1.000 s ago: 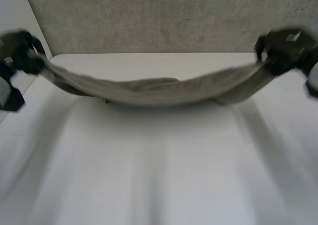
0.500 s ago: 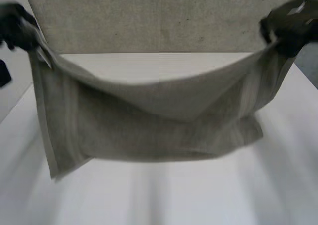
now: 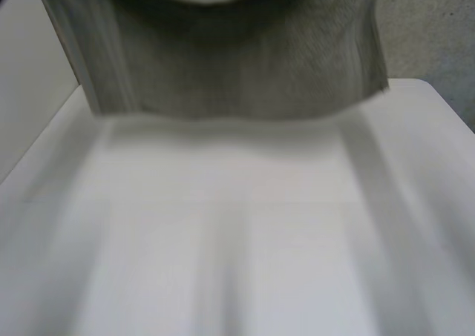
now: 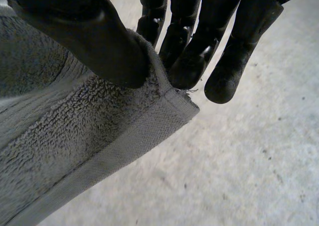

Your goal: Fold the towel.

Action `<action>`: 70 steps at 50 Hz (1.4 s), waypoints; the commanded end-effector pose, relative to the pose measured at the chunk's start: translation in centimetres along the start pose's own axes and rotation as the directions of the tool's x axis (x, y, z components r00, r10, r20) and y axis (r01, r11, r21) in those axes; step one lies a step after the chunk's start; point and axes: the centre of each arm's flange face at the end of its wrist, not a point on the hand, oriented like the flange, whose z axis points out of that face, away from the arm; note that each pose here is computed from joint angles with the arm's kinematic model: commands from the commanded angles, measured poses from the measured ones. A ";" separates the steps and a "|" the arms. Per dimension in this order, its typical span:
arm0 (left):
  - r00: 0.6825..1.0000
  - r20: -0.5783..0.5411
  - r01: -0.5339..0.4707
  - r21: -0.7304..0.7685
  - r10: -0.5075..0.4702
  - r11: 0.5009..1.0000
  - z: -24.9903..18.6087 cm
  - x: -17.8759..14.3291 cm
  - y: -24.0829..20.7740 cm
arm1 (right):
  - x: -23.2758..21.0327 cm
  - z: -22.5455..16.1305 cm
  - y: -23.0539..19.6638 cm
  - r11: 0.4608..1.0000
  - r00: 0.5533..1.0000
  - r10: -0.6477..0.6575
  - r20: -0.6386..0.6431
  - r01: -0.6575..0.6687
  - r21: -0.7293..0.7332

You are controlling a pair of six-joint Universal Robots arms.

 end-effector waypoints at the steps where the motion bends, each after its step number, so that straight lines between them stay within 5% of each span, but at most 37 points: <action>1: 0.996 -0.014 0.094 0.032 -0.094 0.995 0.1 -0.8 0.7 | -1.5 -1.2 1.9 0.994 0.996 0.001 0.084 0.008 -0.112; 12: 0.983 0.161 0.138 -0.303 -0.092 0.943 -5.0 -8.4 13.1 | -7.1 -7.6 11.9 0.908 0.917 0.118 0.381 0.056 -0.416; 19: 0.980 0.194 0.066 -0.506 0.039 0.860 -10.8 -12.9 19.7 | -10.3 -15.2 18.6 0.821 0.853 0.181 0.490 0.143 -0.553; 27: 0.986 0.150 0.031 -0.610 0.077 0.791 -14.5 -12.7 19.2 | -8.0 -17.2 16.7 0.806 0.878 0.157 0.452 0.151 -0.573; 38: 0.992 0.120 0.041 -0.571 0.034 0.820 -17.2 -10.5 11.9 | -0.8 -17.5 8.7 0.807 0.943 0.024 0.331 0.177 -0.563; 44: 0.991 0.132 0.049 -0.556 0.030 0.830 -18.1 -10.5 10.8 | 0.5 -18.2 7.9 0.785 0.945 0.041 0.324 0.170 -0.596; 52: 0.987 0.156 0.070 -0.578 0.026 0.813 -19.1 -10.6 11.6 | -0.4 -19.6 10.2 0.731 0.925 0.132 0.356 0.152 -0.665; 63: 0.986 0.164 0.093 -0.637 0.016 0.765 -17.0 -11.9 15.7 | -4.2 -20.5 17.4 0.579 0.850 0.141 0.508 0.345 -0.738; 70: 0.978 0.181 0.042 -0.658 0.104 0.752 -14.1 -12.9 20.1 | -5.3 -18.4 20.1 0.570 0.858 0.104 0.502 0.362 -0.737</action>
